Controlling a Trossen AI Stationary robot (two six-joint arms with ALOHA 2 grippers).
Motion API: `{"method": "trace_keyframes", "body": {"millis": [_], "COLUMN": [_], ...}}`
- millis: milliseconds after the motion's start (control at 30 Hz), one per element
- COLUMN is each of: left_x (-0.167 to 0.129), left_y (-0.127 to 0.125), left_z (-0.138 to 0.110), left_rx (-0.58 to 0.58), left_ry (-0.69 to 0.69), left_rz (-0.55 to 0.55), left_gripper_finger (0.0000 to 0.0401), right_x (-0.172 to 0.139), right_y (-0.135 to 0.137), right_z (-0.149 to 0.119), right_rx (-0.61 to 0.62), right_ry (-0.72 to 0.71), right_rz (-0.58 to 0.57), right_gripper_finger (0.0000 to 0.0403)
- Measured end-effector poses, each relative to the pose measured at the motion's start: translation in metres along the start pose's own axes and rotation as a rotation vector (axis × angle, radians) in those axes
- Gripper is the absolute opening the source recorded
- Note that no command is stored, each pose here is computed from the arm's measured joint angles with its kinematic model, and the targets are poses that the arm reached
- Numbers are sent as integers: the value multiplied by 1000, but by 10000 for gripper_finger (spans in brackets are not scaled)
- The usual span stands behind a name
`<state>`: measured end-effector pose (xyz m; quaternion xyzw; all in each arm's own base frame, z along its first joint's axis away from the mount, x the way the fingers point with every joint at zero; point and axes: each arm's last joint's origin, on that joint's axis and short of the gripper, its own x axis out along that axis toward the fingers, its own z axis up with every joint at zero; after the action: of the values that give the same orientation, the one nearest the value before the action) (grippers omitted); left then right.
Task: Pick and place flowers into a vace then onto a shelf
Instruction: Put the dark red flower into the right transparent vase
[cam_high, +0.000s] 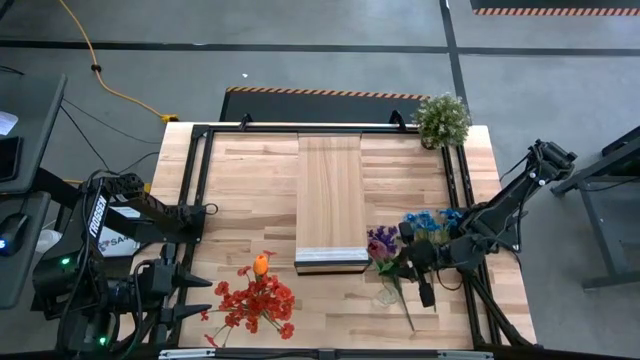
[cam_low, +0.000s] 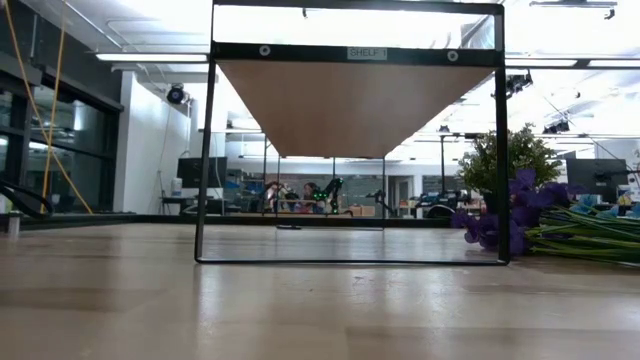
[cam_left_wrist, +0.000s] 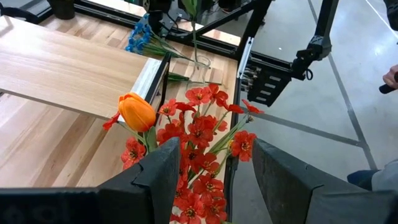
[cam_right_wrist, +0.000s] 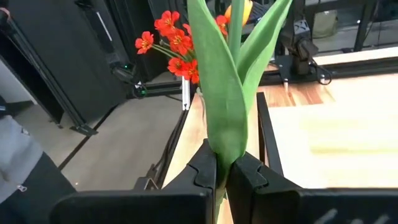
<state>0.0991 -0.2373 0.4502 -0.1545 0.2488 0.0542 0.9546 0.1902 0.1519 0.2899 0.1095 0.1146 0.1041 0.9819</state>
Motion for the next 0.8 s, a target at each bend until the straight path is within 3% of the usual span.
{"method": "trace_keyframes", "body": {"millis": [800], "left_x": [0], "left_y": [0], "left_z": [0], "left_rx": [-1], "left_ry": [0], "left_rz": [-1], "left_gripper_finger": [232], "right_x": [0], "right_y": [1], "right_z": [-1], "right_rx": [115], "right_ry": [28], "right_rz": [49], "right_gripper_finger": [25]}}
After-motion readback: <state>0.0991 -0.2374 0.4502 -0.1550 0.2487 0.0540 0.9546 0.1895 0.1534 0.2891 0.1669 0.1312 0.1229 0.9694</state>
